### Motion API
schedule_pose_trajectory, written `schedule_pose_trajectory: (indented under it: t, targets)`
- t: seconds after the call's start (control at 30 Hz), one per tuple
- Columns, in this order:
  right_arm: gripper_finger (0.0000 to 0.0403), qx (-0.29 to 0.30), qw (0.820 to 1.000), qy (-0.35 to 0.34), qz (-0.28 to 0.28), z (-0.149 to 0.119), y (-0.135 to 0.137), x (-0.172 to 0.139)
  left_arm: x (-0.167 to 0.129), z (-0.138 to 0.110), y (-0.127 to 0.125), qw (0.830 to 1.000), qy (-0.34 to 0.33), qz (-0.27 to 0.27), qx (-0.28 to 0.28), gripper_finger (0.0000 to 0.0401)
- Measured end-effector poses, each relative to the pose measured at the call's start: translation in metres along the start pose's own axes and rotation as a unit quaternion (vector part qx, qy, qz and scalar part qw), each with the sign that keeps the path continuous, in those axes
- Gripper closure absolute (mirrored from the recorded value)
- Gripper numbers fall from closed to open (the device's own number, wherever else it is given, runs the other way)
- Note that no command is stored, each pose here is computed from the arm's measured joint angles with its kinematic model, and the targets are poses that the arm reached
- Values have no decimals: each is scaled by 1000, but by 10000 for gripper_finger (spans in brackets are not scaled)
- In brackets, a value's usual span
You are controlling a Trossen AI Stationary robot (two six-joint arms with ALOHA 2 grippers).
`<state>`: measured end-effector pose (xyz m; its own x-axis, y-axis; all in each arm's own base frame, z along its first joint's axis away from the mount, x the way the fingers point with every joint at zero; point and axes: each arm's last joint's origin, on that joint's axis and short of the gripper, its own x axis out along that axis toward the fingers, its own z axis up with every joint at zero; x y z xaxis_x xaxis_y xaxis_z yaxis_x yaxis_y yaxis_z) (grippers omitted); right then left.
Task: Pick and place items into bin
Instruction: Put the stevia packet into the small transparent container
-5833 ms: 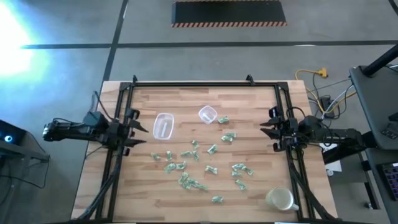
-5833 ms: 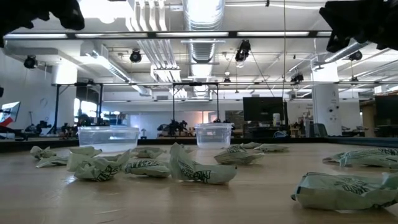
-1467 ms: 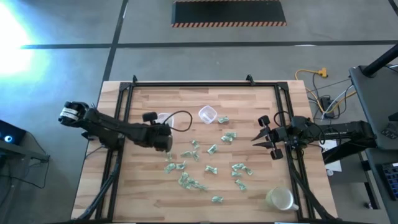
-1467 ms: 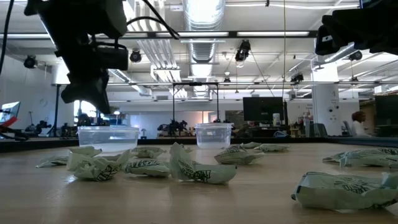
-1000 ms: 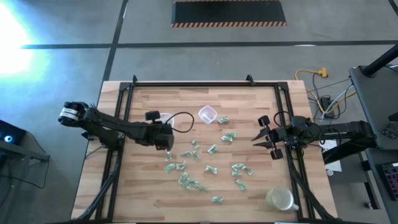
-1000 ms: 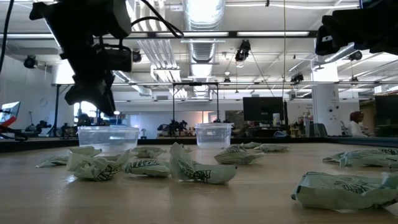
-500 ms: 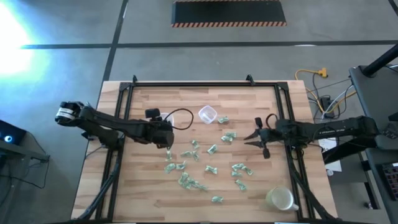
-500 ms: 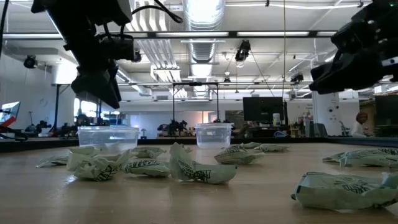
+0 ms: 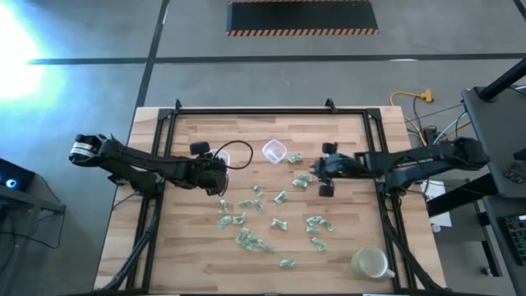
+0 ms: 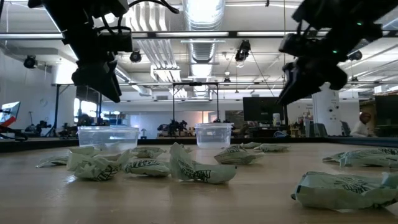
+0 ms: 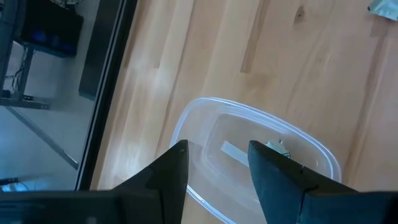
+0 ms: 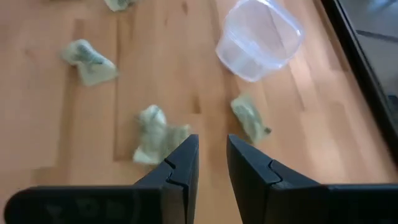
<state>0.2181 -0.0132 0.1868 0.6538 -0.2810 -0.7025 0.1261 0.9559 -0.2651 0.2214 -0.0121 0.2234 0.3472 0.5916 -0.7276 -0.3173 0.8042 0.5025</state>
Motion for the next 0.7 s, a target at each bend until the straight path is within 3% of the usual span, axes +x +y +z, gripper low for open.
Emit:
schedule_pose_trajectory:
  t: [0.23, 0.5, 0.7]
  targets:
    - [330, -44, 997, 54, -12, 22, -11, 42, 0, -1, 0, 1000, 1, 0, 1, 250]
    - [327, -5, 992, 125, -35, 15, -43, 83, 1, -1, 0, 1000, 3, 0, 3, 250]
    - [292, 33, 993, 114, 20, 13, -52, 85, 1, -1, 0, 1000, 3, 0, 3, 250]
